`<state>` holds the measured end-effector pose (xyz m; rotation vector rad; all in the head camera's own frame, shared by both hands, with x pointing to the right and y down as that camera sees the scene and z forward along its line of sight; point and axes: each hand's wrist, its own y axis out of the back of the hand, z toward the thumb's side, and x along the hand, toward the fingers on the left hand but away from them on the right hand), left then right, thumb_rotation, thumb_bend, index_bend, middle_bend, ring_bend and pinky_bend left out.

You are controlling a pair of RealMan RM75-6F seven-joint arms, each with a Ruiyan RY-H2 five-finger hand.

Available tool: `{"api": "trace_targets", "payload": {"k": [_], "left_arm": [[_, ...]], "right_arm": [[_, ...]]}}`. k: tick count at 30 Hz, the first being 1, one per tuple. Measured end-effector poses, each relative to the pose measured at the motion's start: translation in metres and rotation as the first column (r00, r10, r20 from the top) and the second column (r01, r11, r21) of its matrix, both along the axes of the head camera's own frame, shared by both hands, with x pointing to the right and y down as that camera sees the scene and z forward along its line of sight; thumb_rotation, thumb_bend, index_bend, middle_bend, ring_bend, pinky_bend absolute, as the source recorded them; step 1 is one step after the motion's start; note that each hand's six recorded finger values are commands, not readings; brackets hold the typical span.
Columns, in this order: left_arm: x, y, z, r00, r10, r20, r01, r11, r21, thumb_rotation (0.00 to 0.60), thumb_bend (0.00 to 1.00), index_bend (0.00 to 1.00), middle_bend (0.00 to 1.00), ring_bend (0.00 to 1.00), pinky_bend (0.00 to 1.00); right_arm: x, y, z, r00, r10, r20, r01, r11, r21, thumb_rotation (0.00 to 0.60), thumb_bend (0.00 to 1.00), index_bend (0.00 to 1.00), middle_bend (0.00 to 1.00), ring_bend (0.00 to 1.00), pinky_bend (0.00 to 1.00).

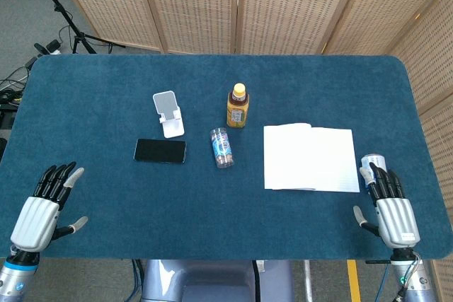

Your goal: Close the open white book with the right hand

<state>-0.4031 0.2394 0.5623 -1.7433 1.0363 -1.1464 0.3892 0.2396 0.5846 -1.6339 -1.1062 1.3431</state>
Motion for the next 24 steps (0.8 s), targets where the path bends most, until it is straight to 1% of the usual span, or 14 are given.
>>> {"api": "trace_targets", "payload": {"k": [16, 24], "left_arm": [[-0.003, -0.001, -0.002, 1.0, -0.008, -0.004, 0.008, 1.0, 0.005, 0.6, 0.0, 0.0, 0.0, 0.0, 0.0], [-0.001, 0.0, -0.003, 1.0, -0.001, -0.012, 0.001, 1.0, 0.004, 0.6, 0.0, 0.0, 0.0, 0.0, 0.0]], "right_arm": [[-0.007, 0.003, 0.002, 1.0, -0.022, 0.001, 0.022, 1.0, -0.008, 0.6, 0.41, 0.0, 0.0, 0.0, 0.0], [-0.014, 0.002, 0.002, 0.999, -0.035, 0.001, 0.035, 0.999, 0.001, 0.6, 0.36, 0.0, 0.0, 0.0, 0.0]]}}
